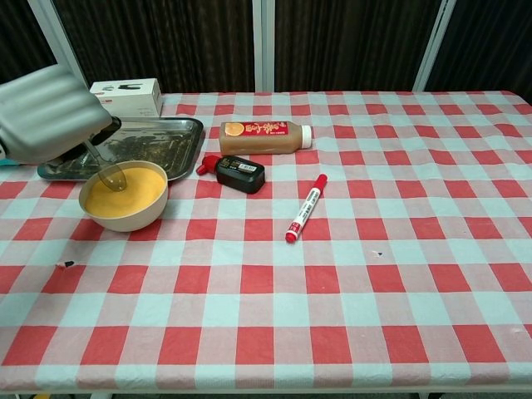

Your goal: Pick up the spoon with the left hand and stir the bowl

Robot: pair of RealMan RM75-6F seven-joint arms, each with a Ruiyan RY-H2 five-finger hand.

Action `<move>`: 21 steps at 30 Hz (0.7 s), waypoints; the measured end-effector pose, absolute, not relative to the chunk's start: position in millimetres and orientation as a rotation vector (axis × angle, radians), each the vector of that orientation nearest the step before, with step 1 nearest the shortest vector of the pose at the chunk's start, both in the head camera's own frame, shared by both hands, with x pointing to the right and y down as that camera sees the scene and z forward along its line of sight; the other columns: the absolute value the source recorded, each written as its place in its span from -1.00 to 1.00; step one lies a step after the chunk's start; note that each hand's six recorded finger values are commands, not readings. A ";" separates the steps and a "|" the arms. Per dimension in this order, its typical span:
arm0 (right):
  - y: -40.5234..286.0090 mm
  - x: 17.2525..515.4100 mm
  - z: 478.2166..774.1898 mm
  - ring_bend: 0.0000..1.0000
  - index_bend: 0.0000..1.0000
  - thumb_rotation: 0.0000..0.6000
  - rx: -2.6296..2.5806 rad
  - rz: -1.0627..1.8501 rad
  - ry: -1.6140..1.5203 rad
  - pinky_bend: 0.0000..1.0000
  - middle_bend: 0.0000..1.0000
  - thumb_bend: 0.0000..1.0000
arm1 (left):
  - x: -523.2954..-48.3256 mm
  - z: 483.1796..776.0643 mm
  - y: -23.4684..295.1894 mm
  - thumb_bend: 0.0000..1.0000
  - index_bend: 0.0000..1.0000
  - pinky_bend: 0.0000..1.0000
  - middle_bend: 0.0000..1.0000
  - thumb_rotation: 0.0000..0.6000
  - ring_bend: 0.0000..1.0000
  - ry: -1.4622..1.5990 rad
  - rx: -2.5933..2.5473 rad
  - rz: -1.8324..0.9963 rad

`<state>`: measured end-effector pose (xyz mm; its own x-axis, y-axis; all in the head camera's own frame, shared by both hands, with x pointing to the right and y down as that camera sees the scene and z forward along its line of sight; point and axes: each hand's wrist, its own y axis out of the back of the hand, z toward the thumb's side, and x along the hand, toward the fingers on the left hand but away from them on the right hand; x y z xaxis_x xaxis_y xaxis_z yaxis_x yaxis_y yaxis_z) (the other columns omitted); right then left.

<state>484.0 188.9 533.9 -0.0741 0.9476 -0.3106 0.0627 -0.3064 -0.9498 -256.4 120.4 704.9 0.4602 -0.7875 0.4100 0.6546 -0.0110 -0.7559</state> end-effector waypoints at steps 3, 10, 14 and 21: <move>188.3 483.3 534.5 -0.97 -0.88 1.00 -1.438 1.481 -1.143 -0.87 -0.55 -0.61 | -259.1 706.6 119.6 -0.17 0.37 1.00 0.88 1.00 0.91 0.148 -1.067 -1.143; 187.8 482.3 535.6 -0.96 -0.88 1.00 -1.440 1.483 -1.139 -0.87 -0.55 -0.61 | -260.7 711.4 123.3 -0.17 0.37 1.00 0.89 1.00 0.91 0.129 -1.047 -1.130; 187.5 481.2 535.9 -0.97 -0.88 1.00 -1.441 1.484 -1.135 -0.87 -0.54 -0.61 | -259.5 715.7 128.3 -0.17 0.37 1.00 0.89 1.00 0.92 0.114 -1.060 -1.134; 187.7 481.4 536.9 -0.97 -0.88 1.00 -1.442 1.492 -1.135 -0.87 -0.54 -0.61 | -249.1 722.2 141.1 -0.16 0.37 1.00 0.89 1.00 0.92 0.085 -1.090 -1.118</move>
<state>481.4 187.7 536.9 -0.0766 0.9434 -0.3228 0.0597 -0.3188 -0.9459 -249.1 141.1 722.2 0.4894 -0.7527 0.4403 0.6771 0.0097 -0.7359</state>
